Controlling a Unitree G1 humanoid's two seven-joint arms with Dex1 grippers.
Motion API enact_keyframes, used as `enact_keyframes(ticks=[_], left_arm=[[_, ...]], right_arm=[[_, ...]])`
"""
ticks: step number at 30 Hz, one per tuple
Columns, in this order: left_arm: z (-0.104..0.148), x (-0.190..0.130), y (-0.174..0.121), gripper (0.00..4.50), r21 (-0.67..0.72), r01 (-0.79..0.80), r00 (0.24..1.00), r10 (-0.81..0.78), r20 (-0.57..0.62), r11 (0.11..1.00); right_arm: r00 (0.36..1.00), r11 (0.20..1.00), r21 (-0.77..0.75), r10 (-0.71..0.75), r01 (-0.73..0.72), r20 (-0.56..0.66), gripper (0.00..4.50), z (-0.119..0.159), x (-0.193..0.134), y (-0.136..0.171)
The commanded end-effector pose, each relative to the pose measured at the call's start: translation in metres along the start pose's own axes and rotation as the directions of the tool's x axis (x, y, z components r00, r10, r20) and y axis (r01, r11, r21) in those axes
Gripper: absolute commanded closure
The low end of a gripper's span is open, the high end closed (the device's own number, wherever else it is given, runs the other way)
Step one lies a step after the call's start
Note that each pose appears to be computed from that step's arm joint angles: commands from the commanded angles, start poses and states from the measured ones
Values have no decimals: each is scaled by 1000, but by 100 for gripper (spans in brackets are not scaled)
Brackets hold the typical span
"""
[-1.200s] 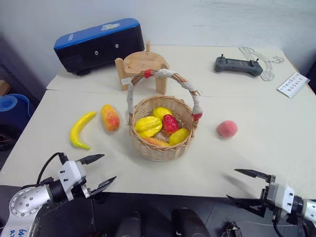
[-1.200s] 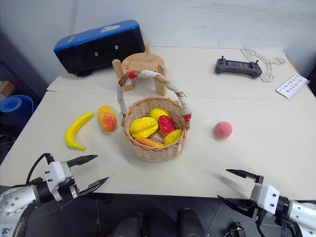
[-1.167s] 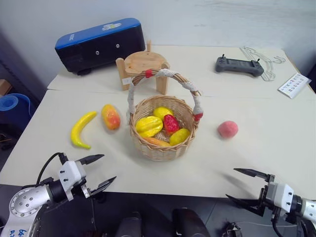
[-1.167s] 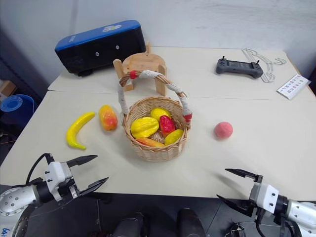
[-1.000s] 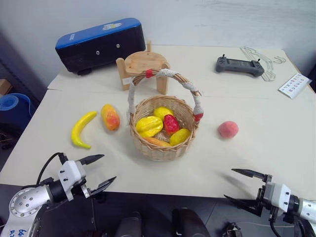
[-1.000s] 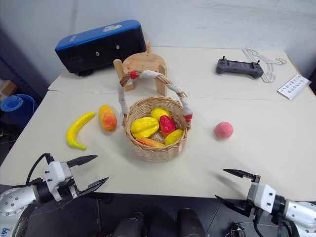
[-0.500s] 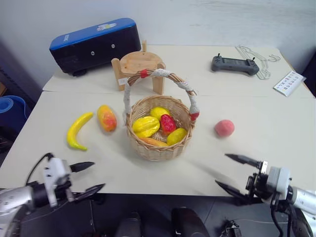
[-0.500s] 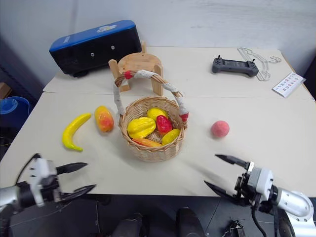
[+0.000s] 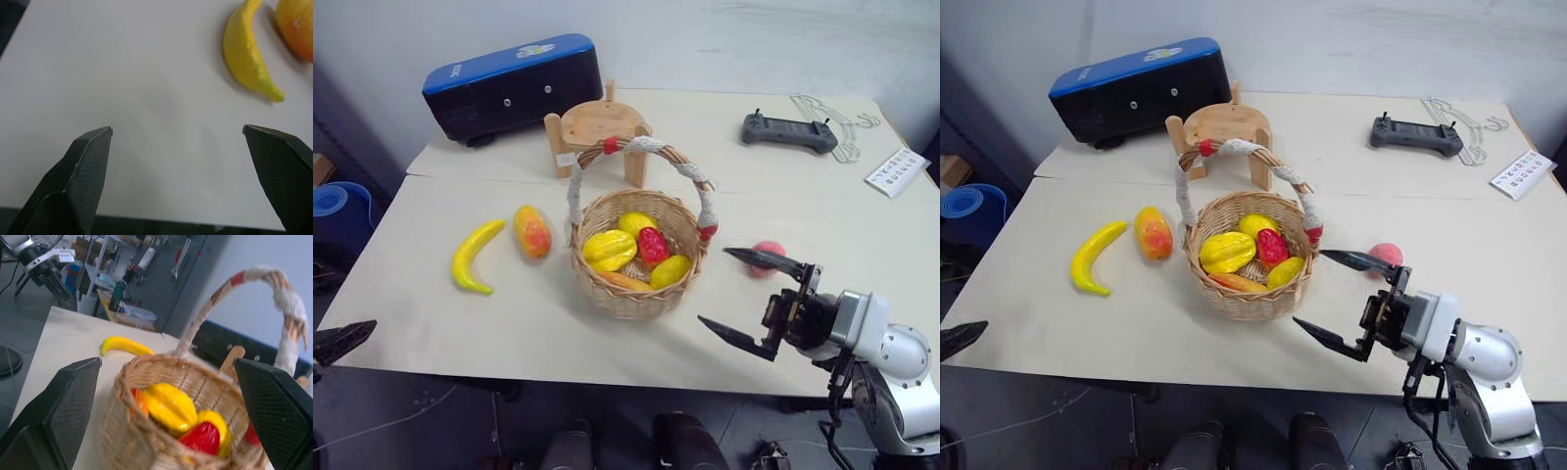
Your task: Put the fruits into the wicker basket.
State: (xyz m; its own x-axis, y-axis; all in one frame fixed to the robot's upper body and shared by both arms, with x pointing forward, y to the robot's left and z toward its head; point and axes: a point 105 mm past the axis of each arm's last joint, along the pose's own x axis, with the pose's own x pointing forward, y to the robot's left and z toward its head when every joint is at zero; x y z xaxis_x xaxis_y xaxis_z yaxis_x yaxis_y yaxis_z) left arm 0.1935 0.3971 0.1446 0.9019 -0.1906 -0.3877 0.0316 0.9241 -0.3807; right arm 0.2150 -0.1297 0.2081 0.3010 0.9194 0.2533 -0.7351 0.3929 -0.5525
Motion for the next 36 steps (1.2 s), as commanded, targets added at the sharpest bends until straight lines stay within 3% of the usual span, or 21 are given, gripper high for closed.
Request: enact_keyframes(ticks=[1, 6, 9, 11, 14, 18, 22, 27, 32, 36], left_arm=[[33, 17, -39, 0, 38, 127, 992, -127, -6, 991], [43, 49, -53, 0, 150, 136, 978, -108, -181, 979], [40, 80, -53, 0, 266, 91, 961, -14, -277, 960], [41, 94, -44, 0, 337, 33, 958, 67, -279, 941], [35, 111, -55, 0, 293, 92, 949, 6, -317, 952], [22, 120, -53, 88, 295, 96, 930, 20, -366, 951], [18, 124, -50, 214, 264, 96, 929, 9, -370, 960], [36, 100, -38, 358, 279, 128, 948, -34, -318, 952], [48, 61, -24, 365, 425, 232, 955, -122, -270, 875], [60, 37, -76, 365, 597, 479, 869, -445, -218, 643]], right_arm=[[999, 1000, 8, 21, -21, 40, 4, 12, 8, 0], [999, 998, 46, 40, -40, 22, 4, 5, 7, -1], [999, 997, 55, 48, -49, 23, 4, 2, 10, 0], [999, 998, 51, 44, -45, 25, 4, 2, 11, -1], [1000, 999, 45, 21, -21, 13, 4, 1, 8, -4], [1000, 999, 53, 10, -10, 7, 0, -1, 7, -2], [1000, 998, 57, -5, 4, 12, 0, -1, 8, -3], [1000, 998, 56, -19, 19, -8, 0, -3, 6, -4], [998, 998, 51, -37, 39, -41, 0, -6, 1, -6], [994, 996, 35, -73, 76, -75, 0, -8, -5, -12]])
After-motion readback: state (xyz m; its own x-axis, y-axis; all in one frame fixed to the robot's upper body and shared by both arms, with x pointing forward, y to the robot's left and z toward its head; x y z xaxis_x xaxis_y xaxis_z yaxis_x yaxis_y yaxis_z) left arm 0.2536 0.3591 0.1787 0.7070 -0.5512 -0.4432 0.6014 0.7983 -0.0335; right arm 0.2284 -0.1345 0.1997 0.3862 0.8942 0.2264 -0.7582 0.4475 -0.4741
